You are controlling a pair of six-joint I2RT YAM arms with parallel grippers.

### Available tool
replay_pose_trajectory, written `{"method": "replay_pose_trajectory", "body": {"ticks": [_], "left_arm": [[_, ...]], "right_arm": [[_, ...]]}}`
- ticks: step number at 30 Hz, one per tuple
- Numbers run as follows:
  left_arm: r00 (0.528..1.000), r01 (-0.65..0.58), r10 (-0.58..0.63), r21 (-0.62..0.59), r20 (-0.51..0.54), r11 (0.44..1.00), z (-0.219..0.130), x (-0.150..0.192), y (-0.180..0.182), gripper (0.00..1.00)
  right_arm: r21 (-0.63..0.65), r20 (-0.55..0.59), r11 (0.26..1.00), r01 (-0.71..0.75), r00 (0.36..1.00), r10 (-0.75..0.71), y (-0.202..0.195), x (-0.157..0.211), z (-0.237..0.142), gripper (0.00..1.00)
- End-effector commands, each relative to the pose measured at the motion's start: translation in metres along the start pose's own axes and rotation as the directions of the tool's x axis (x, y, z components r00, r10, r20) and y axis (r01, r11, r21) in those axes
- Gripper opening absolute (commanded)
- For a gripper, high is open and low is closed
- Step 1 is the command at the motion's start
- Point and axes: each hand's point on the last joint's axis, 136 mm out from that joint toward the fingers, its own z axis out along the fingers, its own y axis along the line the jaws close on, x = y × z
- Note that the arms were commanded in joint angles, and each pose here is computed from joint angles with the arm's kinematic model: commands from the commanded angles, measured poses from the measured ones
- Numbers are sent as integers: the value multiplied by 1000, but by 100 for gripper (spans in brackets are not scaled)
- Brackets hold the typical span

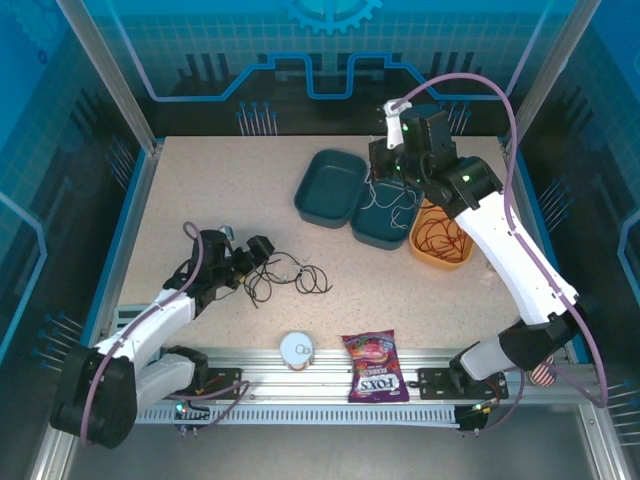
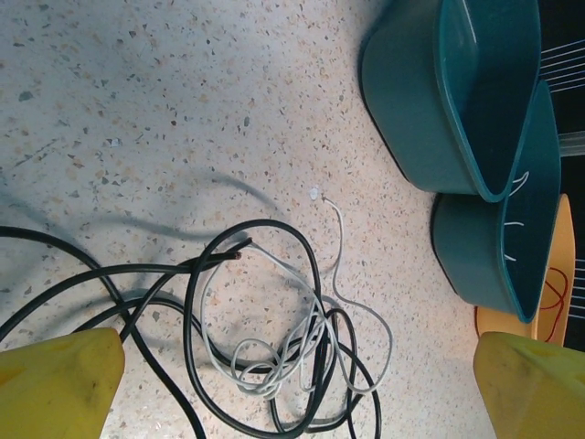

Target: Untangle the cables

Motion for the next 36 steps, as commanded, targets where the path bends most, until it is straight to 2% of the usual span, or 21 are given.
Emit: {"method": "replay_pose_trajectory", "body": {"ticks": [1,7,15,25,36], "left_arm": [[999,-27,27,-8,35,1000,-11,-10,-7,99],[998,-41,41,-7,48,999,-17,-12,-9,99],[998,-46,47,-17,48,999,-18,-11,-7,99],[997,-52,53,-25,49,998,-19,-11,-6,99],[997,-52,53,-29,51,998,-19,-11,-5,99]], "right_arm": [[84,-42,996,2,999,1,-25,6,14,0],[171,-139,985,-7,990,31,-56,35,50,0],[227,-260,974,11,964,50,-76,74,90,3],[261,-342,965,16,937,77,-89,103,111,8],[263,-350,965,3,932,93,-91,111,98,37]]}}
